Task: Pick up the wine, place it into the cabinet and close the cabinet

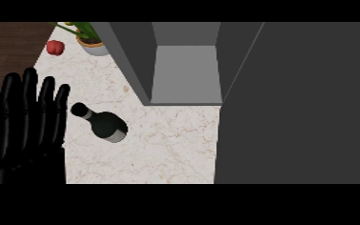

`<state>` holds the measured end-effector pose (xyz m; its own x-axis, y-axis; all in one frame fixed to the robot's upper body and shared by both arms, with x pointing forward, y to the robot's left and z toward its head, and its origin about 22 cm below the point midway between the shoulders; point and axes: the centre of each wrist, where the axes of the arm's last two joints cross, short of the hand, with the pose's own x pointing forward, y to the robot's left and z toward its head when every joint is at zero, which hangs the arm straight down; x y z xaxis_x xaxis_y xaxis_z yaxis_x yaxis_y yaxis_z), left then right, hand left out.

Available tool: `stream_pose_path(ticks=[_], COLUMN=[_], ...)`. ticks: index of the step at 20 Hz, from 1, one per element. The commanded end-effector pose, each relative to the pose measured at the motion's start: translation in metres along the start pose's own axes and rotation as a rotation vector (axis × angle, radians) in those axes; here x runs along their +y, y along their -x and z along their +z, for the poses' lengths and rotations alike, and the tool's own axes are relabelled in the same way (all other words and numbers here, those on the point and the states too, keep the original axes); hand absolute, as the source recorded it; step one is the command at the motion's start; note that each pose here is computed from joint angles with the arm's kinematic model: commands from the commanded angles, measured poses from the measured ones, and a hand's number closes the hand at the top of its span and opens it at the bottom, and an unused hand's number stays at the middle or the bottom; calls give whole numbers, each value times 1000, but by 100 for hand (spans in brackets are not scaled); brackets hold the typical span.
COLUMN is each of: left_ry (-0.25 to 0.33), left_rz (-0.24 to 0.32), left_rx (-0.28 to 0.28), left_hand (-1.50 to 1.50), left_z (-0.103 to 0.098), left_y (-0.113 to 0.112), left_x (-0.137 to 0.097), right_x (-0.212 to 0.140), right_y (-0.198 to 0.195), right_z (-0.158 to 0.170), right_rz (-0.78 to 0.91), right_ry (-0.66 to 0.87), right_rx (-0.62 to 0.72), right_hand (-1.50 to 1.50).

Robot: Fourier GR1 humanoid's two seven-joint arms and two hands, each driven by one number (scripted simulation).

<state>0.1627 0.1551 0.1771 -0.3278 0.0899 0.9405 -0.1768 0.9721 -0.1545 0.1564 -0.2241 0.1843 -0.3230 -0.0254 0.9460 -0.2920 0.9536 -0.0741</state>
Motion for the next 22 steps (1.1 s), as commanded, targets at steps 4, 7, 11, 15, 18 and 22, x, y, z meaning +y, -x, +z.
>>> stream_pose_path(ticks=[4,7,11,15,18,22], left_ry=[-37,-58,-73,-56,-37,-51], left_rz=[1,-9,15,29,20,9], left_rx=[33,68,104,168,188,202], left_hand=[-150,-150,-150,-150,-150,-150], left_z=[-7,-15,-6,-11,-11,-22], left_y=[2,5,19,46,57,75], left_x=[32,37,58,65,72,95], right_x=[6,7,4,-4,2,4], right_y=[-20,-34,-35,-29,-40,-33], right_z=[16,16,26,23,21,14], right_rz=[-26,-4,-1,-6,7,0], right_ry=[-11,7,-5,-16,-27,-21], right_rx=[-71,-57,-55,-52,-40,-49], right_hand=[-150,-150,-150,-150,-150,-150])
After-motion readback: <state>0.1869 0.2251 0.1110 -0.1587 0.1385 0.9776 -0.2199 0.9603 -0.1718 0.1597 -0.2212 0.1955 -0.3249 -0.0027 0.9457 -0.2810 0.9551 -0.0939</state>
